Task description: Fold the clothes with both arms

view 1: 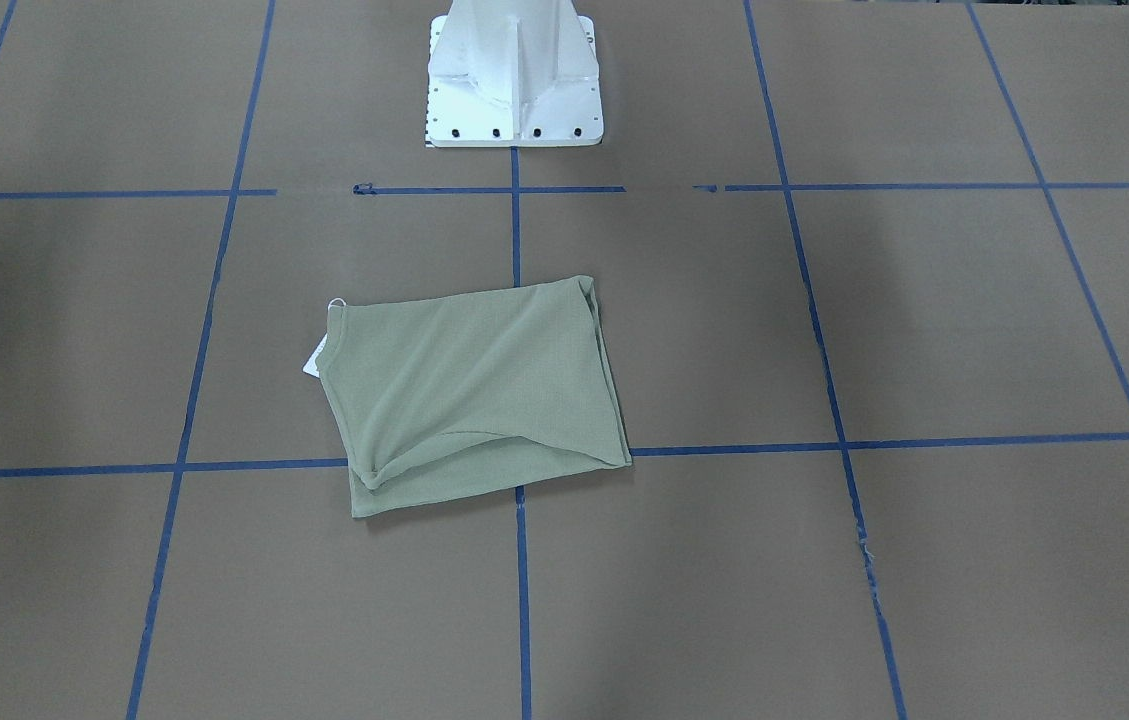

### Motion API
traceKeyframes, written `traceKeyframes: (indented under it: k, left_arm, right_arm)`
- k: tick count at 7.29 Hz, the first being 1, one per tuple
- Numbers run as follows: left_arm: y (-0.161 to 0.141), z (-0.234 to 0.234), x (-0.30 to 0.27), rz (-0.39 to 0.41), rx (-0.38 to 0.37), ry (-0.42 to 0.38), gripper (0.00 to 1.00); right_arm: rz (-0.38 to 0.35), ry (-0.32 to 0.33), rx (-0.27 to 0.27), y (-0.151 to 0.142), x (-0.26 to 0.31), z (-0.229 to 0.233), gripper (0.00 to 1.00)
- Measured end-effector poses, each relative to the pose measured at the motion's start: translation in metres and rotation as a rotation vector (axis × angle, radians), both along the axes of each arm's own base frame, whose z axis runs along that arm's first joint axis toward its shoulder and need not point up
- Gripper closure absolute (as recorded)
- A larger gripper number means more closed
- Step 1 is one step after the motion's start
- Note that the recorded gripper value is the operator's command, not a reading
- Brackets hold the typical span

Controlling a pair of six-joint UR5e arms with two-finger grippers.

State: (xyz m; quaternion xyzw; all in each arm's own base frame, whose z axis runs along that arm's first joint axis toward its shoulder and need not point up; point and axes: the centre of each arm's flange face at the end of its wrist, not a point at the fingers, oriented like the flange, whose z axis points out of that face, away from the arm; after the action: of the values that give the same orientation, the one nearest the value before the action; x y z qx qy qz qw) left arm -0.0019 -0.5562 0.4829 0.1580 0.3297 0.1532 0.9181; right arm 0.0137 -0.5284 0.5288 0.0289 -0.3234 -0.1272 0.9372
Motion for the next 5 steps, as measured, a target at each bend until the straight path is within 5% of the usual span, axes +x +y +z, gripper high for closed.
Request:
traceKeyframes:
  k: [2,5]
  left_arm:
    - [0.007,0.079,-0.022,-0.024,-0.116,0.01,0.0]
    - [0.065,0.159,-0.043,0.0,-0.19,0.178,0.0]
  right_arm:
    - [-0.001,-0.01,-0.031,0.044,0.01,0.073,0.0]
    - [0.006,-0.054,-0.048,0.07,0.01,0.107,0.0]
